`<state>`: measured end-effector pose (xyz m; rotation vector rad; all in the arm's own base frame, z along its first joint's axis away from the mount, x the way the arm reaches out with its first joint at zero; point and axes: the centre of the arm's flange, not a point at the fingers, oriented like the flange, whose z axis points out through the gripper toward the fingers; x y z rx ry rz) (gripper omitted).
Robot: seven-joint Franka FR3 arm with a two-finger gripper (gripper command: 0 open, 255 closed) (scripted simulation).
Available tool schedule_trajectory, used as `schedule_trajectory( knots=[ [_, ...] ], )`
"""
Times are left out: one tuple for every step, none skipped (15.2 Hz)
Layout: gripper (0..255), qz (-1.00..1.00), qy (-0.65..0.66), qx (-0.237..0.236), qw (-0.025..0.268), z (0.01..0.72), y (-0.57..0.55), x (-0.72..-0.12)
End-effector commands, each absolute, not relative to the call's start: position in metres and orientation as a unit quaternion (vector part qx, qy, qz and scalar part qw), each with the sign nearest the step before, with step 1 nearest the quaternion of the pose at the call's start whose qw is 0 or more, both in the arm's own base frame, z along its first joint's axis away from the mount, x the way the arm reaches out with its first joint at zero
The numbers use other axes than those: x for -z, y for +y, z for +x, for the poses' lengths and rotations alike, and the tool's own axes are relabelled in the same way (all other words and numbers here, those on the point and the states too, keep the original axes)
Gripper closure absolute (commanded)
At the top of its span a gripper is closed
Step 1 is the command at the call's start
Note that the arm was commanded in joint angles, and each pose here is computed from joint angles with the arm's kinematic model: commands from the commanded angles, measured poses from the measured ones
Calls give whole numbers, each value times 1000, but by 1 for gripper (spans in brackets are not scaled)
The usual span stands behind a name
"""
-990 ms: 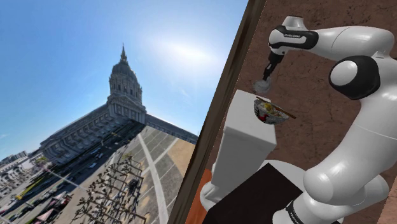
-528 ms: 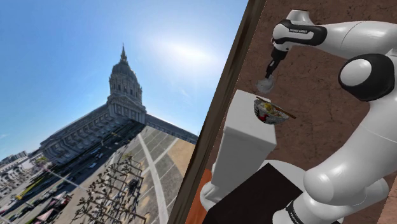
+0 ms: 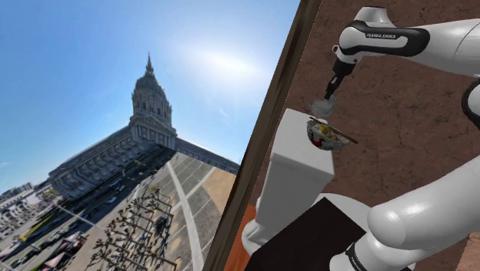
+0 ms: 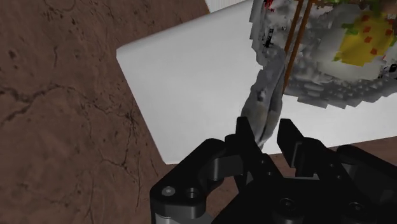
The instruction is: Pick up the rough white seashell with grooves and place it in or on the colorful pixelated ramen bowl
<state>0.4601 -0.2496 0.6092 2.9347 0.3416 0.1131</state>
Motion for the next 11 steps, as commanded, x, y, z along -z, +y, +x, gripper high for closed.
schedule_trajectory(
  knots=[
    [255, 988, 115, -38, 93, 441, -229, -611],
    [255, 988, 115, -38, 93, 433, -219, -612],
    [255, 988, 115, -38, 93, 425, -209, -613],
    [255, 988, 115, -38, 93, 416, -199, -615],
    [255, 988, 115, -38, 93, 408, -189, -616],
    [255, 988, 115, -38, 93, 400, -179, -617],
    [255, 988, 115, -38, 93, 393, -170, -618],
    [255, 988, 115, -38, 93, 393, -170, -613],
    [255, 988, 115, -38, 93, 393, -170, -607],
    [255, 988, 115, -38, 93, 393, -170, -602],
    [255, 988, 115, -38, 93, 393, -170, -597]
  ],
)
